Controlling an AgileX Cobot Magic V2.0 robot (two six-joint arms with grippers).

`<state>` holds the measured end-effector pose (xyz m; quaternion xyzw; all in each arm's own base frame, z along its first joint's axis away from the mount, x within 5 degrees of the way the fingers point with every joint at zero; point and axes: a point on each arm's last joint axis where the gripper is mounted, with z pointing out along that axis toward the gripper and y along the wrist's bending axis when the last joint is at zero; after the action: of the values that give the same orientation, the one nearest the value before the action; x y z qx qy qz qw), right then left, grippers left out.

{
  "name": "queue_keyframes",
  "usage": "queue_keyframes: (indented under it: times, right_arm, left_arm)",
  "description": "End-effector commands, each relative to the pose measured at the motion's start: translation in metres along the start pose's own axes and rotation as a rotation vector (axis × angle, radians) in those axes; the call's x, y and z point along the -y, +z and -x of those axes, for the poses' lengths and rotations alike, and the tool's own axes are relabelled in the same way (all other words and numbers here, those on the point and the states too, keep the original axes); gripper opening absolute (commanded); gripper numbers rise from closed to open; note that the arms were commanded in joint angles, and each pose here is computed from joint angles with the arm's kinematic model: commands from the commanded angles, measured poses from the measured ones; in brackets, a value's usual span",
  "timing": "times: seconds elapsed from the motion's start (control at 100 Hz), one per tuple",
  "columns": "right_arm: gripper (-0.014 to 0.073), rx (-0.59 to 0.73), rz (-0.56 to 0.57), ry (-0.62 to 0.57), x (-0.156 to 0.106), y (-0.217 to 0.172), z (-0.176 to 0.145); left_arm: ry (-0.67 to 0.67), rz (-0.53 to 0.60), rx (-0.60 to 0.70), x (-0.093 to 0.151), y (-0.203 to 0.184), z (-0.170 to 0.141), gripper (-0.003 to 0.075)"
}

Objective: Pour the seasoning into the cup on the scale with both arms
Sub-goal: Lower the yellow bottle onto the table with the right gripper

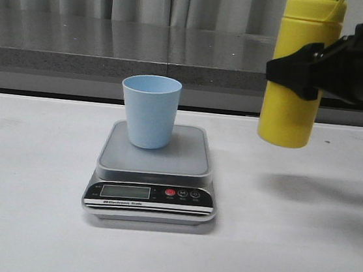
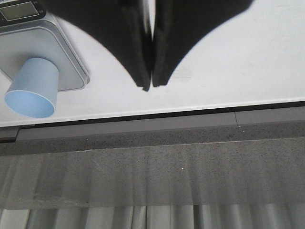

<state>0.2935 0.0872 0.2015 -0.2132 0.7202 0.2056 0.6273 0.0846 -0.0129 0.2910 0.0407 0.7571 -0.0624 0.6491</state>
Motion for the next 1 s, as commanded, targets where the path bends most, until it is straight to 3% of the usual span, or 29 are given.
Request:
queue_keyframes:
  times: [0.0, 0.34, 0.99]
  right_arm:
    - [0.0265, 0.166, 0.029, -0.031, 0.001, 0.004, 0.013]
    - [0.0265, 0.135, 0.028, -0.043, 0.006, 0.017, -0.018]
    - [0.0267, 0.101, 0.023, -0.057, 0.008, 0.02, -0.031]
  left_arm:
    - [-0.008, 0.005, 0.11, 0.0, -0.002, 0.017, -0.002]
    - [-0.008, 0.005, 0.11, 0.0, -0.002, 0.017, -0.002]
    - [-0.008, 0.005, 0.11, 0.0, -0.002, 0.017, -0.002]
